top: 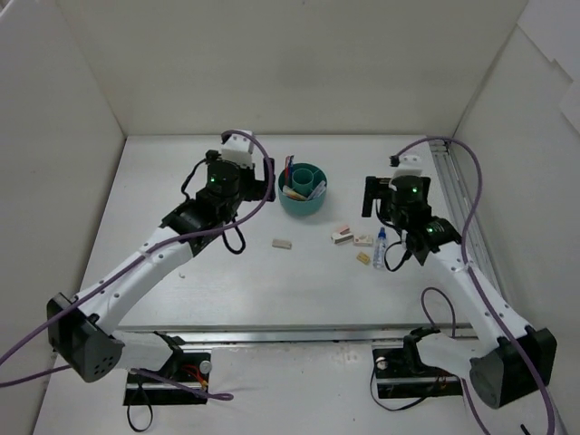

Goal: Sort the stationery into containers
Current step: Pick up the stationery from the center of the board.

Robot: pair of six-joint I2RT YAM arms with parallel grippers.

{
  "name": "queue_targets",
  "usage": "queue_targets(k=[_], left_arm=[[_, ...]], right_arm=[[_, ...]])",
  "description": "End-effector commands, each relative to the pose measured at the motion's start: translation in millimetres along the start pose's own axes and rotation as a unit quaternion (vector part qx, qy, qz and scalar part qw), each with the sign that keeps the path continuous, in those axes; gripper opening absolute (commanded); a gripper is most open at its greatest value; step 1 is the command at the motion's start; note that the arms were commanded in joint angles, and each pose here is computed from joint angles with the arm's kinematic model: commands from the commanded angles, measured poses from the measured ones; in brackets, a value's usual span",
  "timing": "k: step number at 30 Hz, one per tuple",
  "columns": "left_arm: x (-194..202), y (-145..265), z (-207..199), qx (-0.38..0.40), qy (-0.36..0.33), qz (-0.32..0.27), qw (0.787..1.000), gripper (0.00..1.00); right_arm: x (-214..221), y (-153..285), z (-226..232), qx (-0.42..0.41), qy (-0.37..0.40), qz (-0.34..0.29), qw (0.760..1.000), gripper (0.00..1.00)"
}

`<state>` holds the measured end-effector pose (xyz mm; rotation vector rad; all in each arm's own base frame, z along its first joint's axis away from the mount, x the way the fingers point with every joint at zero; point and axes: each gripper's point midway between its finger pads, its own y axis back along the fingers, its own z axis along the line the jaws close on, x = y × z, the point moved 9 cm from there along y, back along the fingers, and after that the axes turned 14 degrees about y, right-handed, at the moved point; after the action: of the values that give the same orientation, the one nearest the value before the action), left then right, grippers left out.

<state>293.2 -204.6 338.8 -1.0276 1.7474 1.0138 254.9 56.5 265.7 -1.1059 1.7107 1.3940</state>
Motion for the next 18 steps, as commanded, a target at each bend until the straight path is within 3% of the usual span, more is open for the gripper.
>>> queue_targets(k=[1,5,9,18], left_arm=[[15.1,26.3,37.4,-0.109,0.082,0.027,0.99,1.0],[39.6,49.8,72.3,-0.12,0.125,0.035,0.984,1.0],[61.4,59.4,83.6,-0.109,0.15,0.056,0.981,1.0],[82.7,41.7,86.1,-0.131,0.131,0.131,0.974,1.0]], right_arm=[[-2.9,-15.9,30.4,-0.086,0.035,0.03,0.995,0.98],[25.1,-31.3,41.0,-0.064,0.015,0.11,0.992,0.98],[41.2,-41.6,28.6,0.036,-0.031,0.151,0.987,0.98],[74.4,-86.4,10.4,0.047,-0.092,0.249,0.963,0.98]])
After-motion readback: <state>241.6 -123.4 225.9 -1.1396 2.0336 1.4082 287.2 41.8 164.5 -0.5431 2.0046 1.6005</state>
